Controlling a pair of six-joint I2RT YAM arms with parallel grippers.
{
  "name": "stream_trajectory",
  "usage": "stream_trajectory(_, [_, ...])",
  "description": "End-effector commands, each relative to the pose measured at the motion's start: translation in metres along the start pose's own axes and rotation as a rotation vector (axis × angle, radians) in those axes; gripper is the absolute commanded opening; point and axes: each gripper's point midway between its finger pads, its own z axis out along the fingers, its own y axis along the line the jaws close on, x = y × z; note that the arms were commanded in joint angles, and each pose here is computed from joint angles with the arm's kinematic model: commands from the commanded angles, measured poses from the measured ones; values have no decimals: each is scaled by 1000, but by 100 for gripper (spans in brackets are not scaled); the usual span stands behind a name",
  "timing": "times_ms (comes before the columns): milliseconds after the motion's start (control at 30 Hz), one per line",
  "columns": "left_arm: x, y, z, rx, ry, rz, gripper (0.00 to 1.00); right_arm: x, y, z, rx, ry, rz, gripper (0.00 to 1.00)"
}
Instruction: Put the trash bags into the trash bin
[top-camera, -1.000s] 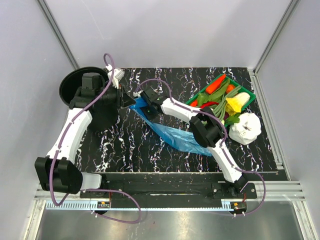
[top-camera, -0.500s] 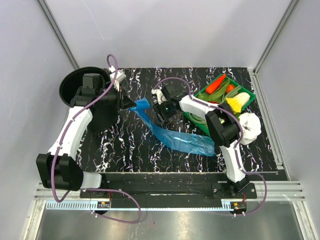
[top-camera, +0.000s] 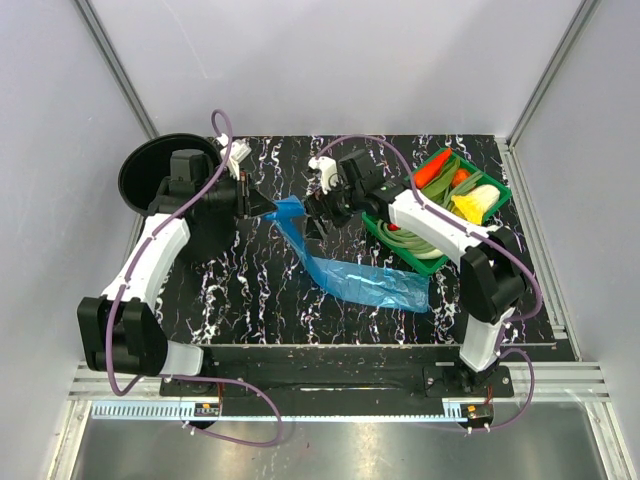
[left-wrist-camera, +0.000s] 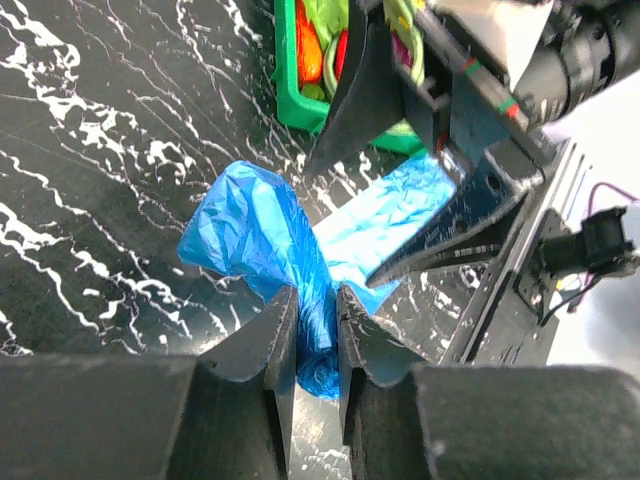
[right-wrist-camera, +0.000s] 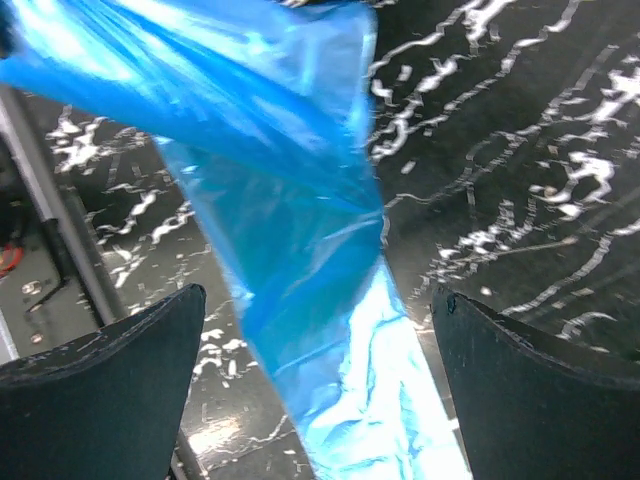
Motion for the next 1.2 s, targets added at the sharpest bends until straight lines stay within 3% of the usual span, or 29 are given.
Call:
stream_trajectory(0, [-31,-5,3,28,-117,-5,0,-9,34,4,-188,-53,32,100])
stream_trajectory(133, [-36,-4,7,34,-140,-70,0,-10,46,15,-244,-62,54,100])
stream_trajectory(467, [-33,-9,10,64,-149,-119,0,-13,44,53,-201,-66,26,100])
stream_trajectory(500, [-32,-9,10,69,-148,-120,0,-16,42,55,-195,-74,20,95])
stream_trajectory(567, [-31,-11,10,79,-148,-128,0,-17,40,58,-193,-74,12,78])
stream_trajectory(633, [-30,-14,10,91,-147,-139,0,-17,39,61,-197,-74,-1,46])
stream_trajectory(700, [-29,-14,11,102,-147,-154,0,-15,37,65,-192,-68,4,2])
stream_trajectory(967, [-33,-19,10,120,-164,-169,0,6,29,70,-163,-6,-22,0])
stream_trajectory(1167, [-49,-26,3,110,-221,-164,0,42,6,78,-36,71,10,0])
